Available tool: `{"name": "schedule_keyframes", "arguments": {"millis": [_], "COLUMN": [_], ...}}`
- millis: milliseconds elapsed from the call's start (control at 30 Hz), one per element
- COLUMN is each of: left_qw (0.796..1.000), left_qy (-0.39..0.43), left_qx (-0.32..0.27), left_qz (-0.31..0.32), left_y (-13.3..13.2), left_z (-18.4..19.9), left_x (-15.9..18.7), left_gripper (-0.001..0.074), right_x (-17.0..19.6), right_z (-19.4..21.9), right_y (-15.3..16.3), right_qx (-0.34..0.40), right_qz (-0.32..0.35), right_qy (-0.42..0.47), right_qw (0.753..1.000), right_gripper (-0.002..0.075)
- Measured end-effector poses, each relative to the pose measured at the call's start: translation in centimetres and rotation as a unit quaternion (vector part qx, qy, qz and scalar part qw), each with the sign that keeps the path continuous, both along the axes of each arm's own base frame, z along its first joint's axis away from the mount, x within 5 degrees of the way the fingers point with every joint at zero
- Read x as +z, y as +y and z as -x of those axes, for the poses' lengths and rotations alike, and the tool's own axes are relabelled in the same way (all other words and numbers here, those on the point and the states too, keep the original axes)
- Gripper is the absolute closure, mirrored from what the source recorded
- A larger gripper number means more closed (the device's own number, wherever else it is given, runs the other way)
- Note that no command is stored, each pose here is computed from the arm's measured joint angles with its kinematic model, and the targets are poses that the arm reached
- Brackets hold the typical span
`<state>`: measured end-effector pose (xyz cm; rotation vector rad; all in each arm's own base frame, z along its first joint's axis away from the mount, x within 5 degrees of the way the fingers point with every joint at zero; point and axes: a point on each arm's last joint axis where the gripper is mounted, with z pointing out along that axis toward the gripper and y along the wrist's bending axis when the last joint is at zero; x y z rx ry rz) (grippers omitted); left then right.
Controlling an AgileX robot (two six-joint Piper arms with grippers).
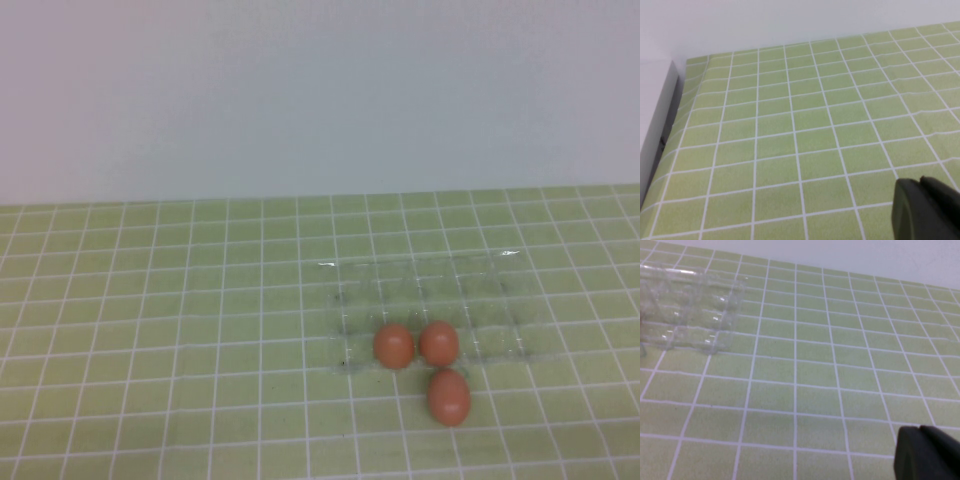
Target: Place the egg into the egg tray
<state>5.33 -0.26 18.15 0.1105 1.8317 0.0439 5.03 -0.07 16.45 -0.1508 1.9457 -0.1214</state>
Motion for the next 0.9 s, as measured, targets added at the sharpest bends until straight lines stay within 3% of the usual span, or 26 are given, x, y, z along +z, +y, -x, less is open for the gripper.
{"name": "schedule_keyframes", "arguments": {"millis": [433, 633, 900], "left_qw": [1.000, 1.000, 1.000], "left_qy": [0.000, 0.000, 0.000], "left_qx": [0.000, 0.000, 0.000], "left_qz": [0.000, 0.000, 0.000], "left_y": [0.0, 0.0, 0.0], "left_z": [0.0, 0.0, 0.0], "left_x": [0.0, 0.0, 0.0], "left_gripper": [0.0737, 0.0737, 0.0737], "right_x": [0.0, 0.2, 6.2], "right_z": [0.0, 0.0, 1.3], "right_y": [0.0, 0.4, 0.9], "right_qx": [0.000, 0.004, 0.023], "right_qz": [-0.005, -0.046, -0.085], "right_qy": [0.000, 0.001, -0.037], "right_qw": [1.000, 0.999, 0.995], "right_gripper": [0.0728, 0.0728, 0.0728]}}
